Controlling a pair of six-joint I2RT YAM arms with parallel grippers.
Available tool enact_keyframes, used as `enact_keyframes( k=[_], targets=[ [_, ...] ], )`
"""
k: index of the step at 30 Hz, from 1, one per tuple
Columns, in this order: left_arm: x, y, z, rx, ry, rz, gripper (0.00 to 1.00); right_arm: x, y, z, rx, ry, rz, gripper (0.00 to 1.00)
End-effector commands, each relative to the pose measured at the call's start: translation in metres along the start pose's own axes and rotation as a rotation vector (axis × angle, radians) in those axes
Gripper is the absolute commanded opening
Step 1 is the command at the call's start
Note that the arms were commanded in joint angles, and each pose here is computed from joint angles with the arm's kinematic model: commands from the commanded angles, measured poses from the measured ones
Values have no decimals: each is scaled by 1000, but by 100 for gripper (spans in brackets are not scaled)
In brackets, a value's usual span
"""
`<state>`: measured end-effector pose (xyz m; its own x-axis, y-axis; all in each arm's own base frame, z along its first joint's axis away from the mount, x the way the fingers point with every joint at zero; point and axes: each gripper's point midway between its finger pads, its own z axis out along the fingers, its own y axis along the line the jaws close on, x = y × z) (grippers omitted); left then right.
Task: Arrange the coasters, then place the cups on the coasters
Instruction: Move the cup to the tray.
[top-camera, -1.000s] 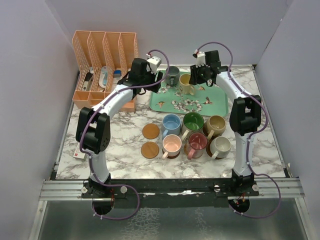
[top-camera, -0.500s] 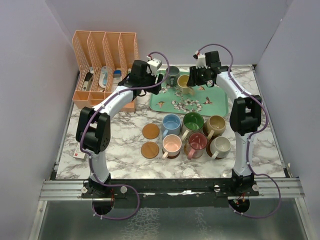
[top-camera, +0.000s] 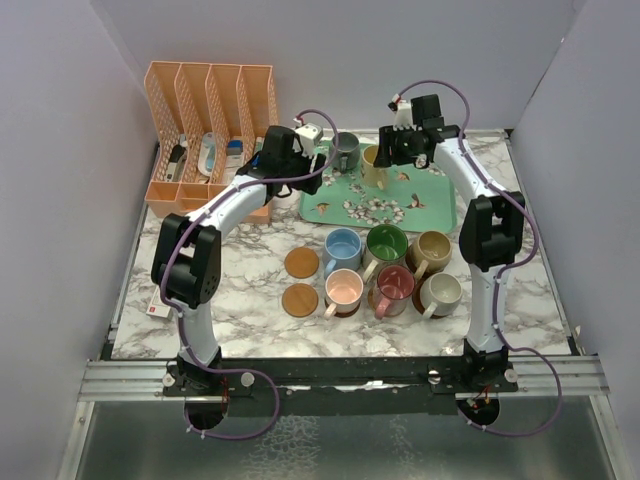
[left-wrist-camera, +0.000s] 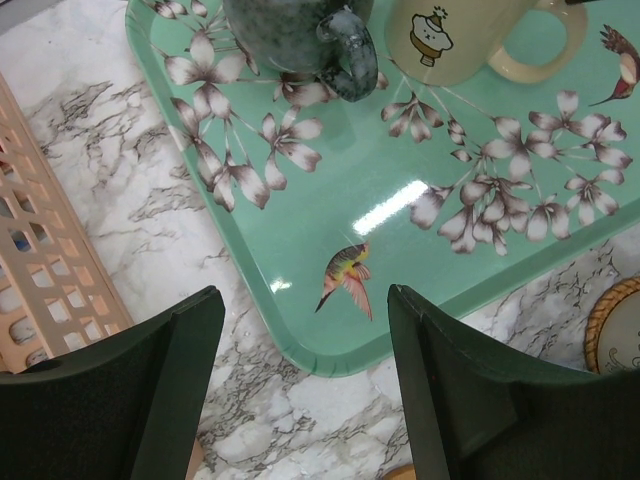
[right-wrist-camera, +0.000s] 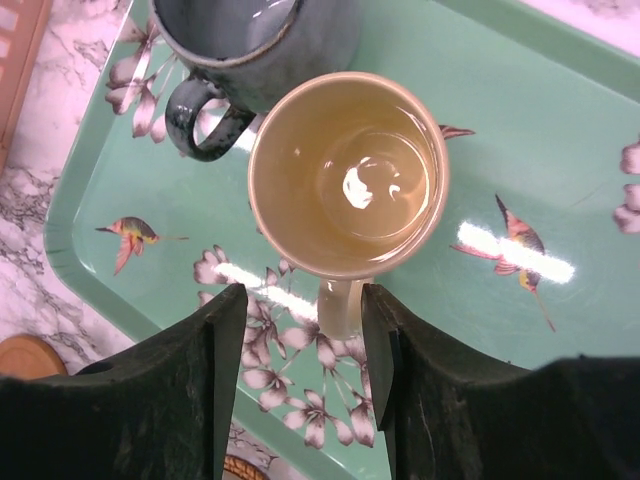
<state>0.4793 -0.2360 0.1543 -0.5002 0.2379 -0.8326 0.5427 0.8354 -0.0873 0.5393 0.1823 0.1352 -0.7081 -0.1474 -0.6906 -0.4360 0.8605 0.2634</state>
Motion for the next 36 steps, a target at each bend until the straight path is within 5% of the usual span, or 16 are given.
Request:
enact_keyframes(
  k=[1,17,36],
  targets=[
    [-21,-6,-16,23,-66,11,70,-10,-13,0,71,-11,-26,51],
    [-16,-5,-17,16,-65,30,70,-31,-46,20,175,-69,-189,52],
    [-15,-6,-12,27,-61,26,70,9,-49,24,182,77,-97,49]
  ],
)
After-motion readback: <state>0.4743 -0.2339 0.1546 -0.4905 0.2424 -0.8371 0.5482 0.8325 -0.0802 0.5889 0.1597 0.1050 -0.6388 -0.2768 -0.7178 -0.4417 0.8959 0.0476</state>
